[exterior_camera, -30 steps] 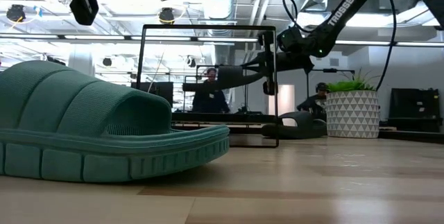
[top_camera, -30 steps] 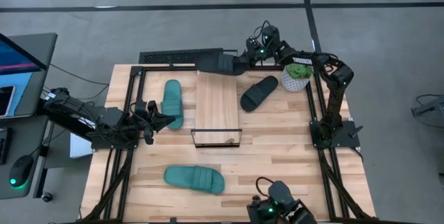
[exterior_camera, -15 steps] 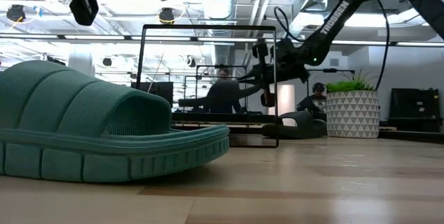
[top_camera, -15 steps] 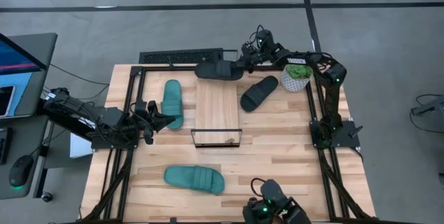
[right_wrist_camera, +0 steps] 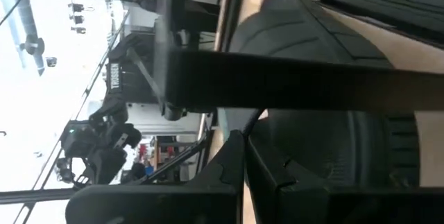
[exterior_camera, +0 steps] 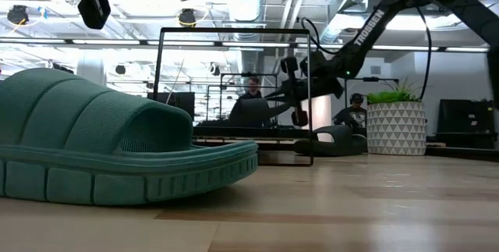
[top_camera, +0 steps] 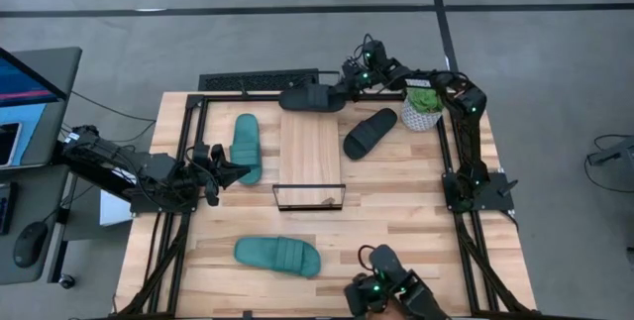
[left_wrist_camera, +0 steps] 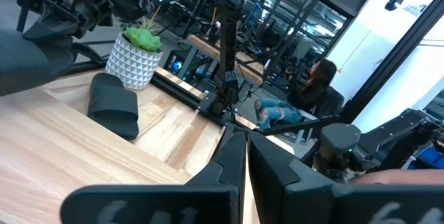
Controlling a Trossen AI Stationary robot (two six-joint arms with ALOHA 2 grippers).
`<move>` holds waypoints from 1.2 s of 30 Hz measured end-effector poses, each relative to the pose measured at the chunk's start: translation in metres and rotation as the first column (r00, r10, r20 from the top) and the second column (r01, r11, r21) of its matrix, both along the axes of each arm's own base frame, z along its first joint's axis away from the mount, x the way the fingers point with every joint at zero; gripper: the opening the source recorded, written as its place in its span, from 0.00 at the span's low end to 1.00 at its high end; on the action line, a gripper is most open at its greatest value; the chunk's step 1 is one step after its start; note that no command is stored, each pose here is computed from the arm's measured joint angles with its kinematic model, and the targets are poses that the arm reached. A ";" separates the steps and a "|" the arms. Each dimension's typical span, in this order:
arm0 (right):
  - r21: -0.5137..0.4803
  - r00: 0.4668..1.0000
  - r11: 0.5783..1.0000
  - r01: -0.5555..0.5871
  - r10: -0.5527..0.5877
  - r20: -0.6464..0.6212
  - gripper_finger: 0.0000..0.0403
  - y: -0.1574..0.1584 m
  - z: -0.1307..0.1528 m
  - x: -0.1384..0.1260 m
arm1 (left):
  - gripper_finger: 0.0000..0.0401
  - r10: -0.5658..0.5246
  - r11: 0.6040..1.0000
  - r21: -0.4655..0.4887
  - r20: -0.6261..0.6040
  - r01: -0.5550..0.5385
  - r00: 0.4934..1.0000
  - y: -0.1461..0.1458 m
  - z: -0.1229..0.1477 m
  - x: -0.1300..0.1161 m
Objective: Pick and place slides into the shelf
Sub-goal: Put the bottom black slides on the shelf
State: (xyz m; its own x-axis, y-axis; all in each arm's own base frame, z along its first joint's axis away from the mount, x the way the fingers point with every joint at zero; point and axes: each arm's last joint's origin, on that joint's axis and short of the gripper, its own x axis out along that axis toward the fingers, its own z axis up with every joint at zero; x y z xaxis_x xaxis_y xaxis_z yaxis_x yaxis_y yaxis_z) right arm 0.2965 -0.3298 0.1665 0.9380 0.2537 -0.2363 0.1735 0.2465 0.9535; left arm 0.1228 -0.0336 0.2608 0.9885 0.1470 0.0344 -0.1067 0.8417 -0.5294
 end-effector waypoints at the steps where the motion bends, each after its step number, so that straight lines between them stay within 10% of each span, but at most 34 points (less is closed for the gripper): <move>1: 0.002 1.000 1.000 0.001 -0.001 -0.009 0.00 -0.001 -0.001 -0.002 | 0.02 0.000 1.000 0.000 0.000 0.000 1.000 0.000 0.000 0.000; 36: -0.026 0.999 1.000 -0.016 0.015 -0.036 0.00 0.002 -0.007 -0.003 | 0.02 0.008 1.000 0.001 -0.002 -0.008 1.000 0.000 0.000 0.000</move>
